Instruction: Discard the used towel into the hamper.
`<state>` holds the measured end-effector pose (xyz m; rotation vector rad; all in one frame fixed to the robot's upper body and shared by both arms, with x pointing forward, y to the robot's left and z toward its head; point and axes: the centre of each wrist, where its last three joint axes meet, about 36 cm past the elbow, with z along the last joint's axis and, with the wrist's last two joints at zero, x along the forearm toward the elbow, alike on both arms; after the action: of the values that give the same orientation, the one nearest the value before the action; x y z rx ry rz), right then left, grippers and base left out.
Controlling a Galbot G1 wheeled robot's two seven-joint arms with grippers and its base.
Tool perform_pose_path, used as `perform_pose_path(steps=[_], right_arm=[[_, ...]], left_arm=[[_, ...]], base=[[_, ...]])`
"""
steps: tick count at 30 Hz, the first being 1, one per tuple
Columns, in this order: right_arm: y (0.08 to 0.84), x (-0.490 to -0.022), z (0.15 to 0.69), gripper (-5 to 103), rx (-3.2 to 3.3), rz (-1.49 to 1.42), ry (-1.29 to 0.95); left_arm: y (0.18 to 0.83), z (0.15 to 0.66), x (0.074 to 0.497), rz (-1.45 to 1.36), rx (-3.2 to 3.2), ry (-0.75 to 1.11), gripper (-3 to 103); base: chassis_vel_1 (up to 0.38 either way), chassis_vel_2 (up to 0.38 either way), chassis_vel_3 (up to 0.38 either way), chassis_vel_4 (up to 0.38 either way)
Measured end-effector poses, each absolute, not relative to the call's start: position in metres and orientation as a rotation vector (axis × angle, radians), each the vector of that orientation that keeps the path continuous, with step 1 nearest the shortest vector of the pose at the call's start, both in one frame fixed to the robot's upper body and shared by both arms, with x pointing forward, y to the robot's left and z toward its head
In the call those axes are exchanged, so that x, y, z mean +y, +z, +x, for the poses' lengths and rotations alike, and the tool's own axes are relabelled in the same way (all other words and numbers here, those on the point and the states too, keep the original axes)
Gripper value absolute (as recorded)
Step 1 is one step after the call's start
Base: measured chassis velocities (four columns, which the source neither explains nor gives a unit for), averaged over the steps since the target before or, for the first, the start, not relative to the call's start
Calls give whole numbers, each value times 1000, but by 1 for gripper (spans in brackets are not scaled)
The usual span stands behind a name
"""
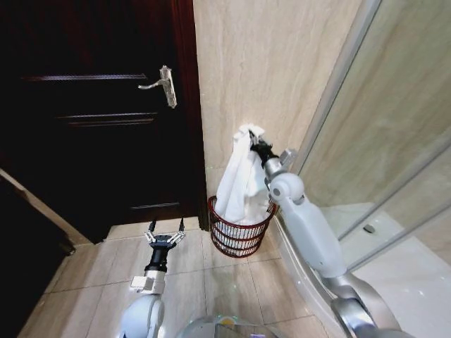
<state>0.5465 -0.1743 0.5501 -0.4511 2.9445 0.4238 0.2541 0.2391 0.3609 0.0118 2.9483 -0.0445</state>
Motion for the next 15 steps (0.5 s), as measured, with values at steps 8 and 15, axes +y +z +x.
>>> perform_pose_path(steps=[8,15], right_arm=[[512,-184,541,7,3033,-428,428],[502,-196,528,7,3193,-418,382]], left_arm=[[358,254,239,3,2930,-41,100],[363,253,240,-6,2920,-39,100]], base=[[0,0,0,0],[0,0,0,0]])
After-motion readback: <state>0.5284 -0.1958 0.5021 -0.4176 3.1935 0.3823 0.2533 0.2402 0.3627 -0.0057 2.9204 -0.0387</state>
